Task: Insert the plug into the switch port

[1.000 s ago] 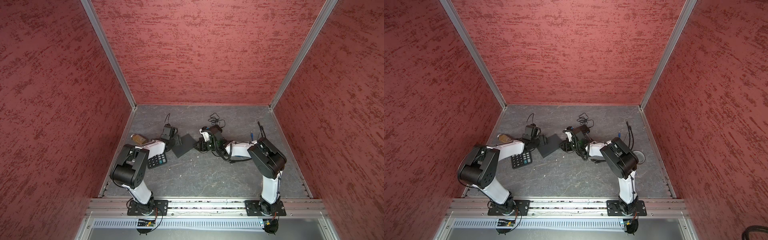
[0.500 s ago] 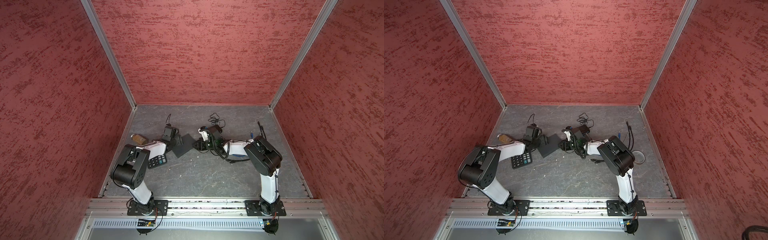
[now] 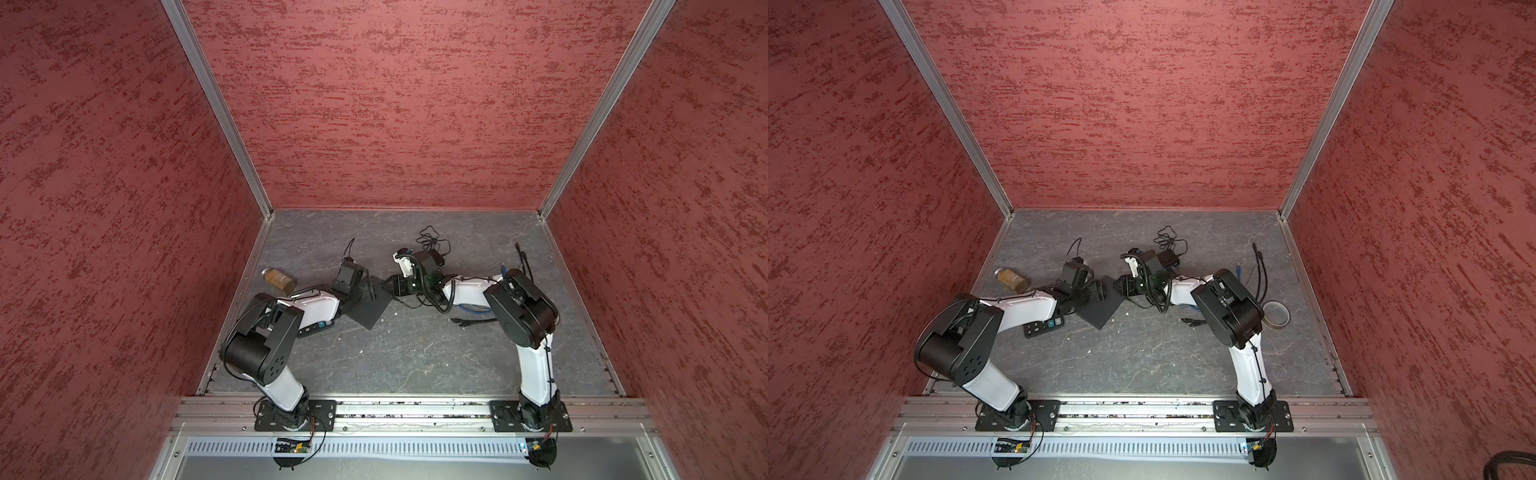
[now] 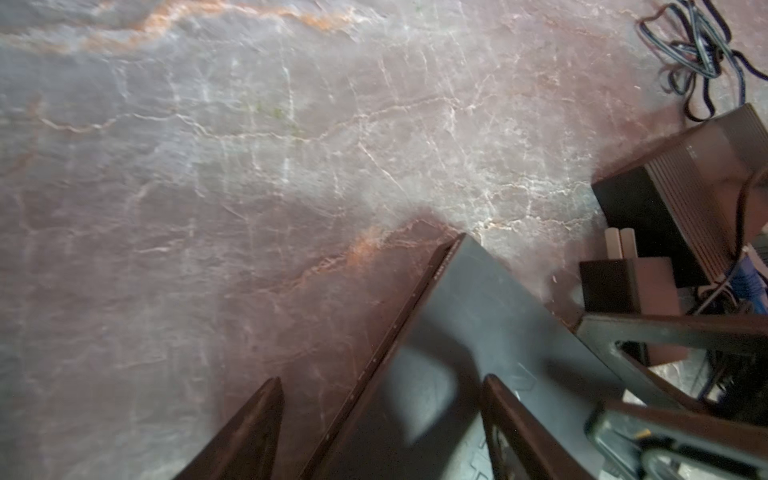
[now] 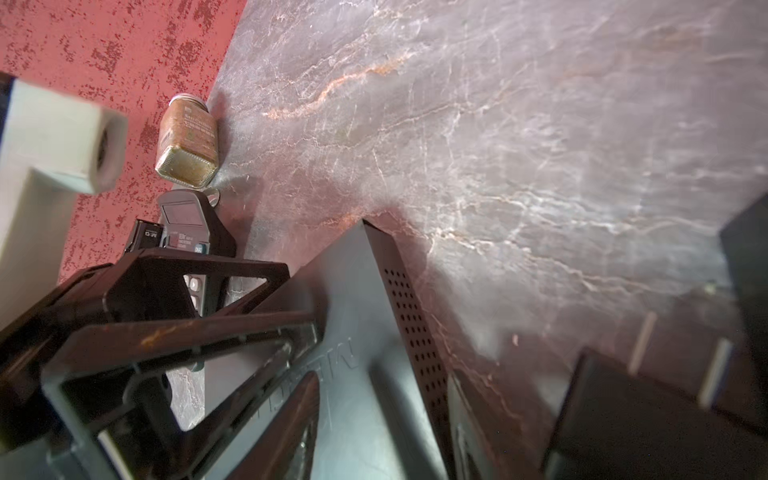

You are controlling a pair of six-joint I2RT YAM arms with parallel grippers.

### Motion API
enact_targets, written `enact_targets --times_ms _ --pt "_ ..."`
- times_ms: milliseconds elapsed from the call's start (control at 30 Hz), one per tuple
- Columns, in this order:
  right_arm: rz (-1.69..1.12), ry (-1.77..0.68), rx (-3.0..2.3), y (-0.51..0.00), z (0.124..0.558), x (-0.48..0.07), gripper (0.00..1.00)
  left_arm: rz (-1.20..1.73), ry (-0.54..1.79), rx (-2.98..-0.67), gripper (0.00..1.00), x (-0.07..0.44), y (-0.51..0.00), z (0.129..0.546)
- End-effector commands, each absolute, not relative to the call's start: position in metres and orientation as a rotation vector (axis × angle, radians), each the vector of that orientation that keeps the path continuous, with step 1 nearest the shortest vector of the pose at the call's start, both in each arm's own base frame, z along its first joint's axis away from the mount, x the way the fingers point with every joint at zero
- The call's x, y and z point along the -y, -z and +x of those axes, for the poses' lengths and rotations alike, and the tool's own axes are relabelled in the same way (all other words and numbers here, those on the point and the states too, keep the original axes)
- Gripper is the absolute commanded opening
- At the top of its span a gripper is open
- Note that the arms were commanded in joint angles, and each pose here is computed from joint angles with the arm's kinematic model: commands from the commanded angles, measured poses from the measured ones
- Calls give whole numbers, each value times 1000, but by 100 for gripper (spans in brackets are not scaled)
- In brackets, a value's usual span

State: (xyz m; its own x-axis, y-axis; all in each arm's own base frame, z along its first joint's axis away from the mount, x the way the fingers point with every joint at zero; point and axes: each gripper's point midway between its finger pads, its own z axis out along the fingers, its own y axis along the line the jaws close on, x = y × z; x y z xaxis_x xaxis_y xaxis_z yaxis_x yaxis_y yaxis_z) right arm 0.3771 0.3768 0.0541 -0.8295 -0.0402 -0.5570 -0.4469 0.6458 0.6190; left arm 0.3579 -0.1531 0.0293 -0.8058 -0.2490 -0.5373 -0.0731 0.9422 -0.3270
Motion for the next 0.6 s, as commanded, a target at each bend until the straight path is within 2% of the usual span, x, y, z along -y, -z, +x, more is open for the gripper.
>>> enact_targets --times_ms 0,300,567 --pt "-405 -1091 -2322 -67 377 -385 51 -243 340 -2686 75 144 8 319" --pt "-374 -885 -2338 -73 379 -355 51 -224 344 -2679 75 146 -2 320" --pt "-378 -874 -2367 -74 363 -343 52 -228 339 -2663 75 139 -9 306"
